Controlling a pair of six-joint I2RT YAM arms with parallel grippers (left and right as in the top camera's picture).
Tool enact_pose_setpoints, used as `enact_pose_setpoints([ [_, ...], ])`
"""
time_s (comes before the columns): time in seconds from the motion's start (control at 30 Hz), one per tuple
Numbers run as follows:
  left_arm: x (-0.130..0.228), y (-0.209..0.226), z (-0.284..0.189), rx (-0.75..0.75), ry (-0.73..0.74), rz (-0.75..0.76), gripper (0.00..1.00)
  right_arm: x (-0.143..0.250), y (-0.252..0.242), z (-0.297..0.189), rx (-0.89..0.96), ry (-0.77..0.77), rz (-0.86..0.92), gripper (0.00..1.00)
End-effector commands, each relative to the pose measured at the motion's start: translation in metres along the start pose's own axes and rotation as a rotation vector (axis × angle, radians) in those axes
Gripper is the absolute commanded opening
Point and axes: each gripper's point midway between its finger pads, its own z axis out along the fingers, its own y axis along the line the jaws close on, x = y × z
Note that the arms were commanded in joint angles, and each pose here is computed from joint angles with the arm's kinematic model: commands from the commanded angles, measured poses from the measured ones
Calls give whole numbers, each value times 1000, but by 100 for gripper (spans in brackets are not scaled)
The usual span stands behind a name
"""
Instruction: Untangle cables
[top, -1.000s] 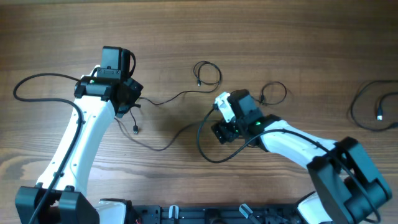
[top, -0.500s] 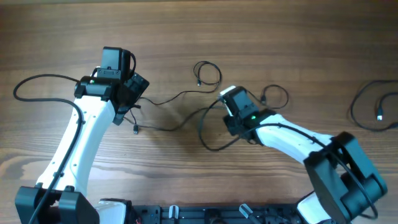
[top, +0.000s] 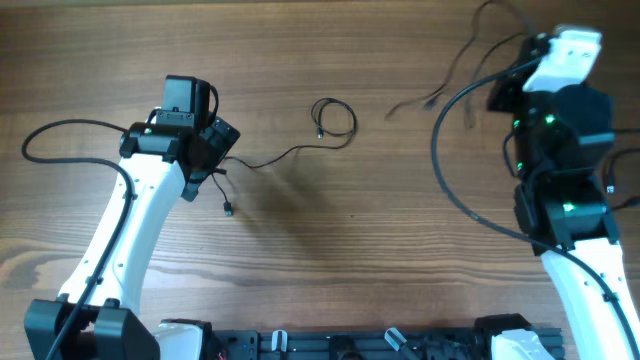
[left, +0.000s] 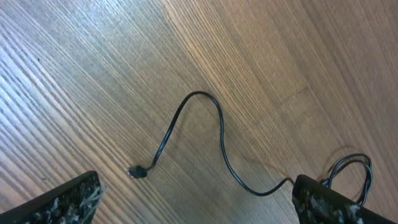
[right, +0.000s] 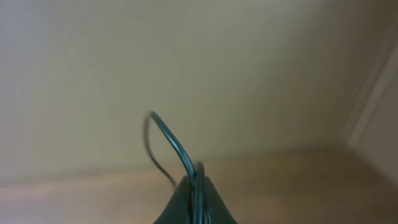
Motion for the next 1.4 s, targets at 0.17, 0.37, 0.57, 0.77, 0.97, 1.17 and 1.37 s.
enact_pose_setpoints([
  [0.17,-4,-2,-4,10,-15,-4,100,5,-83,85,222,-87,-42,5],
  [0.37,-4,-2,-4,10,-15,-4,100,-1,-171,162,390,-68,-121,5],
  [0.57,-4,-2,-4,10,-15,-4,100,-15,-229,206,508,-50,-396,5],
  [0.77,-4,-2,-4,10,-15,-4,100,67,-292,228,518,79,-419,5],
  [0.97,-4,-2,-4,10,-15,-4,100,196,-328,239,515,313,-332,5],
  [1.17,-4,-2,-4,10,-15,-4,100,204,-316,247,482,273,-149,4],
  [1.37,-4,-2,-4,10,-15,-4,100,31,-295,224,356,-59,-35,4],
])
